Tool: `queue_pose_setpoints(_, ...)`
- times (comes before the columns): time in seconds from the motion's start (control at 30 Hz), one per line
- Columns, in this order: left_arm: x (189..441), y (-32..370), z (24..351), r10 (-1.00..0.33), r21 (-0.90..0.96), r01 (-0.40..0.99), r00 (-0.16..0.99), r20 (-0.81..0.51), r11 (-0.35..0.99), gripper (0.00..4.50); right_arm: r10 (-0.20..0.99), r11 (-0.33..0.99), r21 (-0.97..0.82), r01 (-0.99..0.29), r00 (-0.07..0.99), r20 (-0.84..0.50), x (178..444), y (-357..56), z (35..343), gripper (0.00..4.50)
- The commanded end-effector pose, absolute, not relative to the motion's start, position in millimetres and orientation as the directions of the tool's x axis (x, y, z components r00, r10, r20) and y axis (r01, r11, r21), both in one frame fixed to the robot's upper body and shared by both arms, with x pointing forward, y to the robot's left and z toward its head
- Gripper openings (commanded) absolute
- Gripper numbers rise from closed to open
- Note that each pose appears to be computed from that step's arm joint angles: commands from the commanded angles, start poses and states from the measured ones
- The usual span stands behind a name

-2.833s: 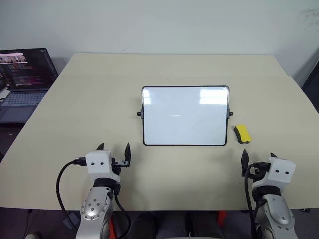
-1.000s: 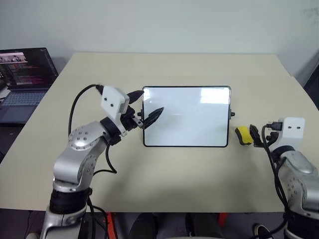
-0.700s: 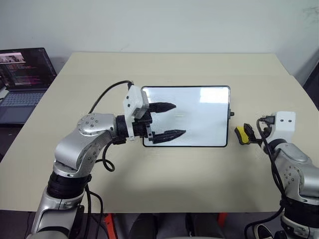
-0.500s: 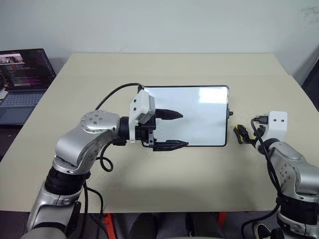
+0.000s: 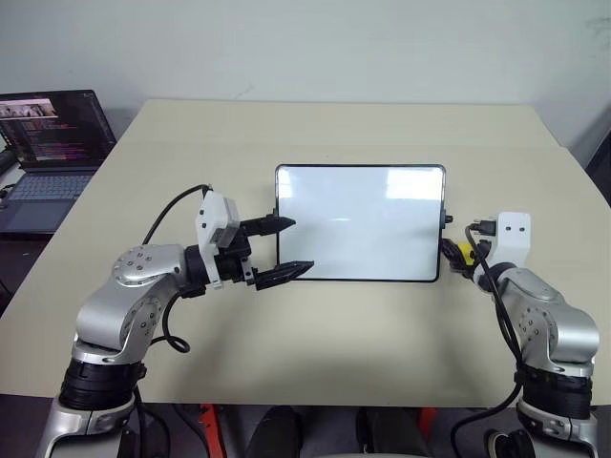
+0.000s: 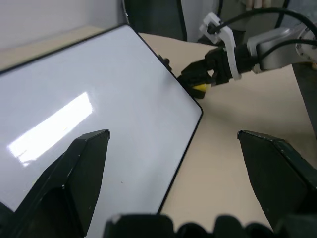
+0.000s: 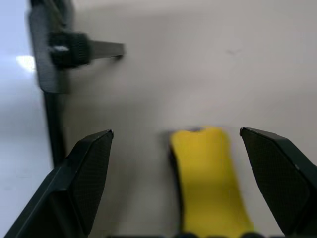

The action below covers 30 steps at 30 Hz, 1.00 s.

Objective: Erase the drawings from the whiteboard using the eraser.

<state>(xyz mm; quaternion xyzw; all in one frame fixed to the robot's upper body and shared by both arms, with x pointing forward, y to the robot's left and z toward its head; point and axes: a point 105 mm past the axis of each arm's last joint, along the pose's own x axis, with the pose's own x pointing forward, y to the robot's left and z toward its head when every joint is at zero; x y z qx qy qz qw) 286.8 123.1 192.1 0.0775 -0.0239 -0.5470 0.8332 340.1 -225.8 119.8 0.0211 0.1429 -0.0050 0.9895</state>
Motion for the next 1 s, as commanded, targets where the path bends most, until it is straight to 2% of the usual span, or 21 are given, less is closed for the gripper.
queue_pose_setpoints(0.03,288.9,122.9,207.1,-0.872,0.181,0.853,0.484,0.073,0.489,4.5,-0.03,0.999,0.013,0.034,0.977,-0.212,339.1,-234.9,132.5,4.47)
queue_pose_setpoints(0.17,294.5,125.4,197.8,-0.76,0.092,0.757,0.629,0.165,0.647,4.5,-0.022,0.999,0.043,0.027,0.991,-0.129,322.1,-234.7,132.1,4.47)
queue_pose_setpoints(0.23,297.9,142.8,180.4,-0.582,0.048,0.584,0.794,0.177,0.81,4.5,-0.031,0.998,0.059,0.036,0.996,-0.085,296.8,-231.6,127.4,4.47)
queue_pose_setpoints(0.37,286.0,165.0,145.2,-0.32,0.0,0.322,0.942,0.103,0.947,4.5,-0.042,0.998,0.037,0.045,0.996,-0.074,270.9,-221.9,117.5,4.47)
queue_pose_setpoints(0.67,263.8,164.4,114.6,-0.114,-0.003,0.114,0.993,0.032,0.993,4.5,-0.086,0.996,0.019,0.088,0.994,-0.072,257.9,-213.7,109.3,4.47)
queue_pose_setpoints(0.9,248.6,159.7,110.5,-0.103,0.049,0.102,0.995,0.001,0.994,4.5,-0.132,0.991,-0.005,0.132,0.986,-0.102,242.9,-218.5,104.1,4.47)
queue_pose_setpoints(1.0,237.2,160.7,106.0,-0.121,0.044,0.122,0.992,-0.023,0.992,4.5,-0.044,0.995,-0.095,0.033,0.992,-0.12,230.2,-201.1,104.5,4.47)
